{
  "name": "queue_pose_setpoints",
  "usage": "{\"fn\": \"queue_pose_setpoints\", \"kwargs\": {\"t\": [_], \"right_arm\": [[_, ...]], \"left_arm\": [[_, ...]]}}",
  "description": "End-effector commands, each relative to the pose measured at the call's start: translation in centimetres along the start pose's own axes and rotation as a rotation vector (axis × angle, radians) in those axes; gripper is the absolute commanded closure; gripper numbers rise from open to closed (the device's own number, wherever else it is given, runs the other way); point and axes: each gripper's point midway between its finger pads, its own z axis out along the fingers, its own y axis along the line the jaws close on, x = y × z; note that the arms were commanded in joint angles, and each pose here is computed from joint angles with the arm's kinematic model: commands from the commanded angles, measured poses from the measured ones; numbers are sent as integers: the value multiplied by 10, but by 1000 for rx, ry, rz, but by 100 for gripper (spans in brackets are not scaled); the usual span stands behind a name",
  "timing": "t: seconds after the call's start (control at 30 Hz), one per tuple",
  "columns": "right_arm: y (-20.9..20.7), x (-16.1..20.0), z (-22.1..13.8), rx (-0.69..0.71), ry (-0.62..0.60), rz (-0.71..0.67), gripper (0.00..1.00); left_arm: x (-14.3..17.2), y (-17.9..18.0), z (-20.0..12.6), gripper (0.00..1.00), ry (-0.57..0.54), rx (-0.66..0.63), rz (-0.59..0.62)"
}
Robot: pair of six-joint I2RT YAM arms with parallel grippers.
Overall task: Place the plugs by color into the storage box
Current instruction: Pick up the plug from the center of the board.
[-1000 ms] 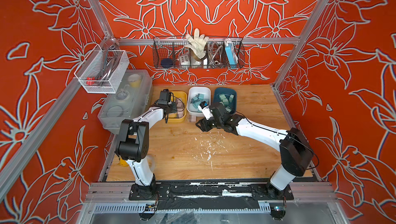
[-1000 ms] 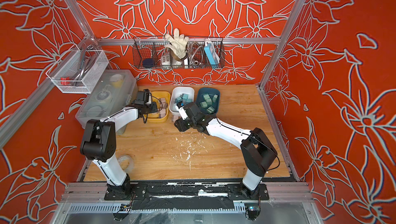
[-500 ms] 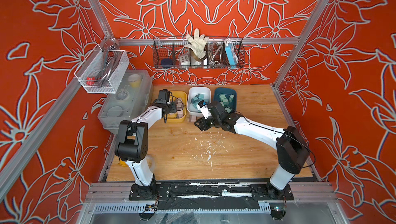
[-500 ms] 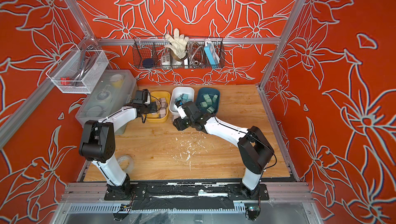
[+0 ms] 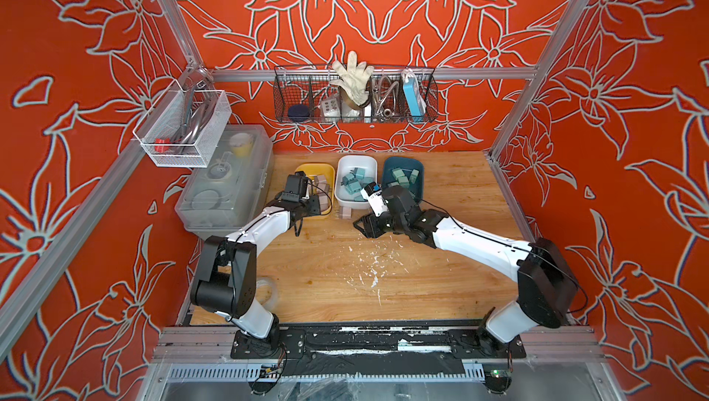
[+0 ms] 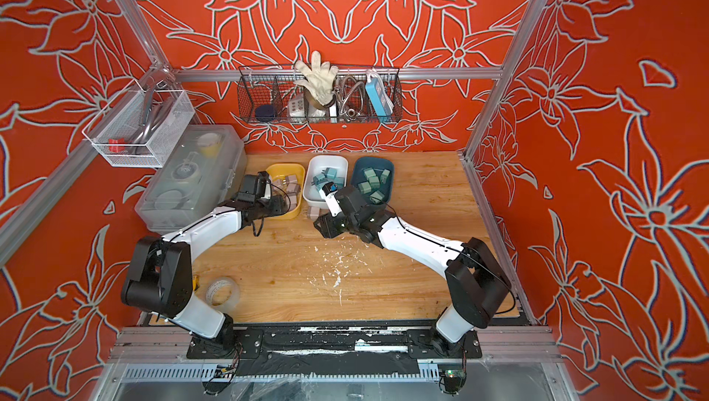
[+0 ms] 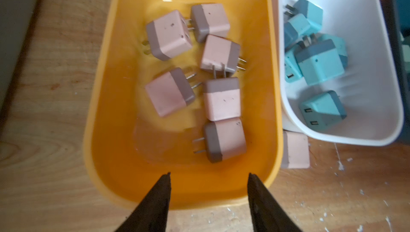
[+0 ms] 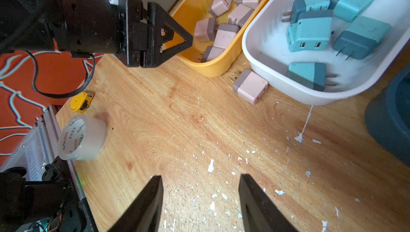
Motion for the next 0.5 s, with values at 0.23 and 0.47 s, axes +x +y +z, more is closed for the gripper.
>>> {"fn": "queue_pose_setpoints", "kwargs": {"t": [0.23,0.47], "right_arm": [[0,3,-27,12,-56,24,41],[-4,6,-44,39,-92,12,40]], "left_arm": [[7,-45,-35,44,-63,60,76],[22,-74,-32,46,-42,94,125]]}}
